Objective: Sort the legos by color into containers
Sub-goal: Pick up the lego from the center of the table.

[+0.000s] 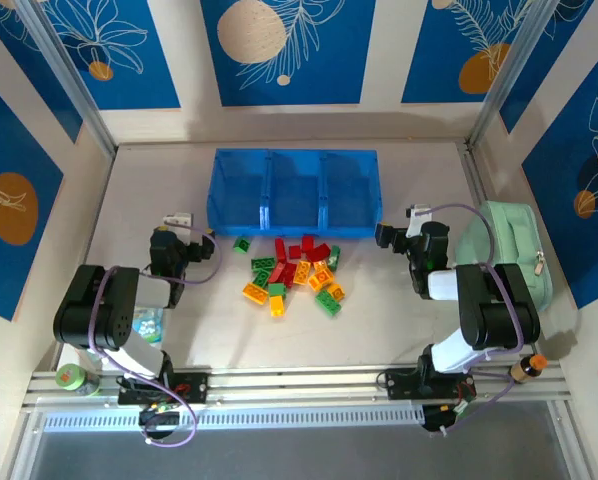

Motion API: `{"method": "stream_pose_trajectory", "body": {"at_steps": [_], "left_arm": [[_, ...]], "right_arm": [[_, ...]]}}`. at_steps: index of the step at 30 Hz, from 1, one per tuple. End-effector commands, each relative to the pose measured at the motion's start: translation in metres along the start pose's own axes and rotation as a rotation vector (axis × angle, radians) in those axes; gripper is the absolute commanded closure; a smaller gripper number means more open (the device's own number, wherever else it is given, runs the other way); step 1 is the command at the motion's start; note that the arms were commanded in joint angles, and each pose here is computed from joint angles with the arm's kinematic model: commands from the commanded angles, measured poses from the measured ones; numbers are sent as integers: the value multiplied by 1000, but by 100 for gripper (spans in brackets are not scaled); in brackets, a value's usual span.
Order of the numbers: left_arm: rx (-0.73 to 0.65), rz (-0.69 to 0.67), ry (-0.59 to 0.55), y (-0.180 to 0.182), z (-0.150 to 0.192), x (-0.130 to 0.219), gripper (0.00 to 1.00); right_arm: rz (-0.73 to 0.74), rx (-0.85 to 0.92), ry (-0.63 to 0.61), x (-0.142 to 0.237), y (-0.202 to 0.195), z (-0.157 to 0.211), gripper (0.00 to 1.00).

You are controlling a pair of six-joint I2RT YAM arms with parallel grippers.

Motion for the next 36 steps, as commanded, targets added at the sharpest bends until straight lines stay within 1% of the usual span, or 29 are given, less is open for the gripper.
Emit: {"method": "stream_pose_trajectory", "body": {"at_steps": [1, 36], "left_arm": [[-11, 21, -26, -2, -10, 0, 0], [-8, 23, -21, -2, -10, -1, 0]], "right_arm": [[-13, 12, -33, -1, 0, -13, 1], [-13, 10, -33, -1, -1, -12, 1]]}}
Point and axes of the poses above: each hand's point on the last joint's axis, 136 mm out from that joint toward the fingers, its own x axis back along the fingers, its own y axis along the line the jaws close on, z = x × y, the point moved 3 cm from there along x, back along the fingers, and after that the axes turned 14 degrees about x, right-handed, at the moved point
